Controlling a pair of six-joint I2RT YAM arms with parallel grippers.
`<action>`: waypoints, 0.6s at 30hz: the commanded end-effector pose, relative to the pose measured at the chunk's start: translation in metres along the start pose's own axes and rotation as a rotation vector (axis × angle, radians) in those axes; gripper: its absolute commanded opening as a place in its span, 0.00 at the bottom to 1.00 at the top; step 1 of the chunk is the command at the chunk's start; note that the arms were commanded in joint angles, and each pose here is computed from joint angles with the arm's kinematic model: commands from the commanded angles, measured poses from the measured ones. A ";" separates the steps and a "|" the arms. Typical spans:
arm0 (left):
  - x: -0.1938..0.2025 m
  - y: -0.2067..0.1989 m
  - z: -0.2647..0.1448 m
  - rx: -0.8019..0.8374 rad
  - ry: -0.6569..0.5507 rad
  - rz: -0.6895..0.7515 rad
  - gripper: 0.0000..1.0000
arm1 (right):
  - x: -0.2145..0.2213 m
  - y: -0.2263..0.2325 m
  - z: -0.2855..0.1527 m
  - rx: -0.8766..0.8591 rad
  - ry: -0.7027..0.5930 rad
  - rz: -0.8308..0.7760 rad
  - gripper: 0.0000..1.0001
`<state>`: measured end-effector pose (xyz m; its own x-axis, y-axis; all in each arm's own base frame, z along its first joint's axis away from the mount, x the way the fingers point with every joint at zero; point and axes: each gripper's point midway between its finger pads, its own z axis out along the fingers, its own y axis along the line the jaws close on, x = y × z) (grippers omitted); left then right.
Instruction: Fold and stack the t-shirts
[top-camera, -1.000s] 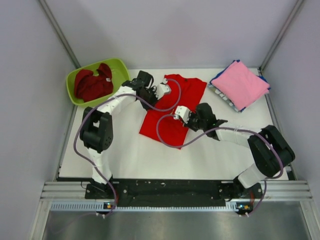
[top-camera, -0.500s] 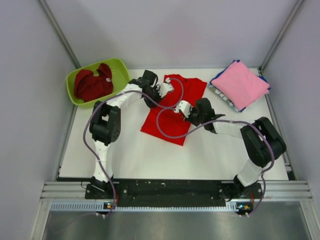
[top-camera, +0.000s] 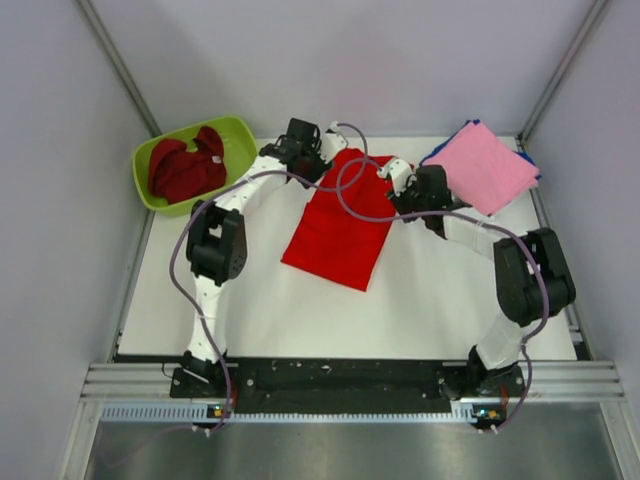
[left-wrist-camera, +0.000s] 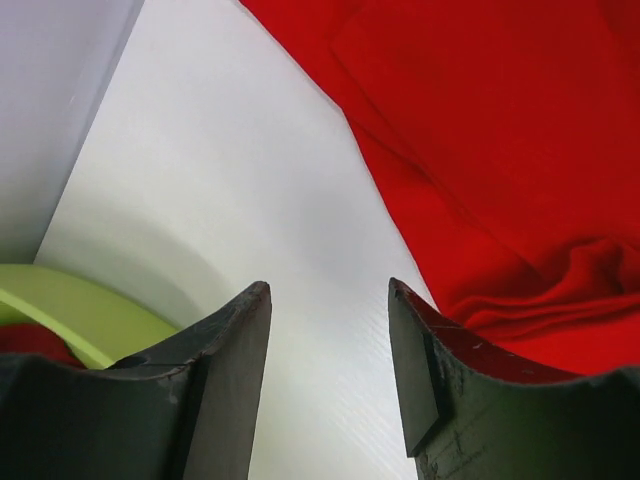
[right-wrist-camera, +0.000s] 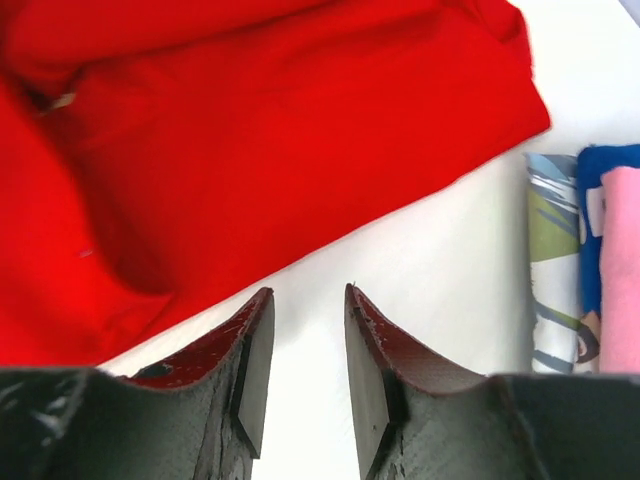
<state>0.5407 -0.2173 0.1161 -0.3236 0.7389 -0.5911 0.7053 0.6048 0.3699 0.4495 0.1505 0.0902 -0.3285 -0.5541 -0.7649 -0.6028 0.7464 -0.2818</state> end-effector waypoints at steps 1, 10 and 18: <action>-0.031 0.007 -0.063 0.034 -0.144 0.051 0.55 | -0.044 0.046 -0.044 -0.118 -0.151 -0.079 0.38; 0.075 -0.126 -0.134 0.558 -0.157 0.441 0.58 | -0.001 0.204 -0.111 -0.511 -0.189 -0.567 0.58; 0.123 -0.155 -0.114 0.598 -0.098 0.529 0.64 | 0.042 0.226 -0.083 -0.528 0.000 -0.696 0.57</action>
<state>0.3241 -0.1819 0.0786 0.0793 0.8478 -0.5244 0.9886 0.0008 0.1508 0.2280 0.2651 0.0556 0.2254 -0.7671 -0.6007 -0.9350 0.0030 -0.3546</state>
